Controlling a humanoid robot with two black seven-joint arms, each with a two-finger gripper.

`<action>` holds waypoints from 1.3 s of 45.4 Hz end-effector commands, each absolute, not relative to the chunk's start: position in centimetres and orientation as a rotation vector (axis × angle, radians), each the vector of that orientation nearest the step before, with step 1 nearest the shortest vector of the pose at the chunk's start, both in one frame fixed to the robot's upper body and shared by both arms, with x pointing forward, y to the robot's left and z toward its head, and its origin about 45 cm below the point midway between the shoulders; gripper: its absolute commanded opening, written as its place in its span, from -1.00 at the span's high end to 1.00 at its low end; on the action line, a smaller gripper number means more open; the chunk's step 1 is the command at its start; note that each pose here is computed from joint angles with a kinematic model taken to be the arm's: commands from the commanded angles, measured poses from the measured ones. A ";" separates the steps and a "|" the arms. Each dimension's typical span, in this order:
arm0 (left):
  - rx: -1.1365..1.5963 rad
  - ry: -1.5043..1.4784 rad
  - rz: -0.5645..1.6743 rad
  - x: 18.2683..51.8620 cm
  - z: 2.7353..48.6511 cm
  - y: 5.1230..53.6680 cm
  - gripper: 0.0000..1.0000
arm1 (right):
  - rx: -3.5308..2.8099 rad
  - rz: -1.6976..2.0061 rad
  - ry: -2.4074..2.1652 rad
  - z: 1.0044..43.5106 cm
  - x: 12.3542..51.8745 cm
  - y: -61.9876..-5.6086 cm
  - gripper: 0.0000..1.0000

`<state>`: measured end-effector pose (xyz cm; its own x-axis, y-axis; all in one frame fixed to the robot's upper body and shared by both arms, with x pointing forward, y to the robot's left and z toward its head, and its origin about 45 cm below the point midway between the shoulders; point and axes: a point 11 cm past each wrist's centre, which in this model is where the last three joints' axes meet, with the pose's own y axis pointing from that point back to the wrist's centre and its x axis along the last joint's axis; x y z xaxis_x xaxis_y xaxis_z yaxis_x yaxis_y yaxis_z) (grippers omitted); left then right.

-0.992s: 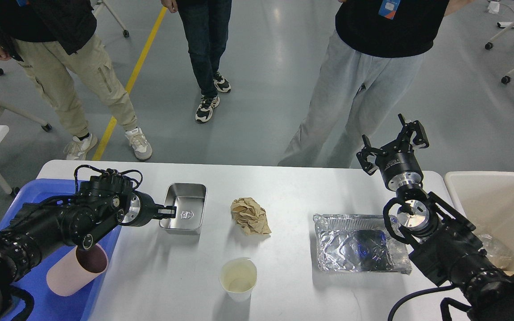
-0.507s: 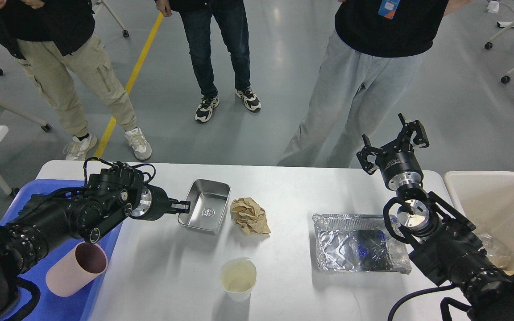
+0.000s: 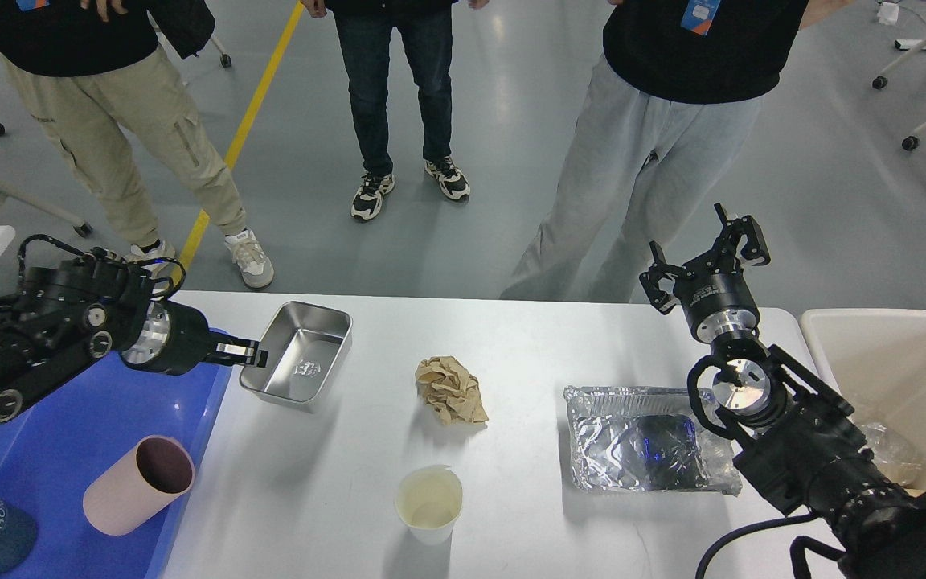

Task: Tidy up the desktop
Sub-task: 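Lift the steel tray with the left gripper toward the blue tray, then lower the steel tray into the blue tray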

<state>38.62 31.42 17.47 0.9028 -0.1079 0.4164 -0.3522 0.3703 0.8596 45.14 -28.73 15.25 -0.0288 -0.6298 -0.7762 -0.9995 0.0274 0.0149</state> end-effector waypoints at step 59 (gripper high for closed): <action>1.176 -0.528 0.345 25.9 39.6 40.6 1.00 | -1.718 0.825 1.720 14.6 44.8 -27.6 -1.00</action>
<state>26.21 40.05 38.76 0.8348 -0.0307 0.5497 -0.5018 0.3684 0.7826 44.71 -27.77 14.44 -0.0212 -0.6462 -0.7629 -0.9994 -0.0074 0.0340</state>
